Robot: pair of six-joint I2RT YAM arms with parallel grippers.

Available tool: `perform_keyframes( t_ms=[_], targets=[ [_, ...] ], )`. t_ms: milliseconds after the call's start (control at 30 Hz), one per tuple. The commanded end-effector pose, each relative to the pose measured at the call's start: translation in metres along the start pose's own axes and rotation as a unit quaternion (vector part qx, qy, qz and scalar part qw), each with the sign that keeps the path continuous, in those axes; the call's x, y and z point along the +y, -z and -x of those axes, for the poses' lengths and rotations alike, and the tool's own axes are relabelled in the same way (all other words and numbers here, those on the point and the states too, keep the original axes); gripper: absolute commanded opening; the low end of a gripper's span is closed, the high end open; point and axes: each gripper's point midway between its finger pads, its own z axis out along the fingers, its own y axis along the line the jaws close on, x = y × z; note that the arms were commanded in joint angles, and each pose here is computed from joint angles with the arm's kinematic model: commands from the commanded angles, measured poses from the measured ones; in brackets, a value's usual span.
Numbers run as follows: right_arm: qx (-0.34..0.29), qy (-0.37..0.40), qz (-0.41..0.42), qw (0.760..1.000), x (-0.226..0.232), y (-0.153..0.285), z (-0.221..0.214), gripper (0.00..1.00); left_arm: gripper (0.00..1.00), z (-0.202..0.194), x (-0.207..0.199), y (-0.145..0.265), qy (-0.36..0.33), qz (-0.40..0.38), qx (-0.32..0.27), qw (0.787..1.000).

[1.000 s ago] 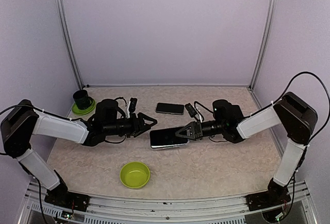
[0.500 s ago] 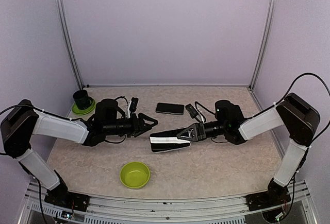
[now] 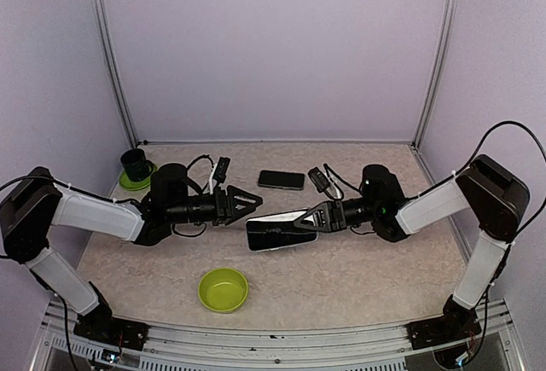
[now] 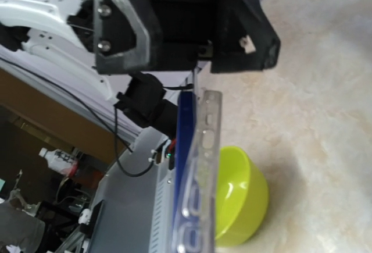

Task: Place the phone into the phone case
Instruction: Press the phone case with the phone inside.

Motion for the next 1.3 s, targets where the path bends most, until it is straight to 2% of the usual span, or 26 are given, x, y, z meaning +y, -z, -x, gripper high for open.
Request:
perform_keyframes(
  t_ms=[0,700,933,1033,1200,1267],
  targets=[
    [-0.011,0.056,0.045,0.997,0.032,0.006,0.013,0.0,0.59,0.0,-0.027,0.009,-0.02,-0.059,-0.002,0.998],
    [-0.028,0.074,0.079,0.994,0.05,0.017,0.014,0.0,0.59,-0.021,-0.05,0.015,-0.038,-0.117,0.046,0.991],
    [-0.03,0.07,0.079,0.994,0.048,0.015,0.016,0.0,0.53,-0.025,-0.056,0.015,-0.041,-0.132,0.055,0.989],
    [-0.03,0.069,0.078,0.994,0.046,0.015,0.017,0.0,0.43,-0.027,-0.056,0.014,-0.037,-0.135,0.059,0.988],
    [-0.029,0.068,0.074,0.995,0.044,0.014,0.017,0.0,0.13,-0.028,-0.055,0.013,-0.034,-0.135,0.059,0.988],
    [-0.03,0.066,0.072,0.995,0.043,0.014,0.017,0.0,0.04,-0.028,-0.054,0.012,-0.032,-0.133,0.059,0.989]
  ],
)
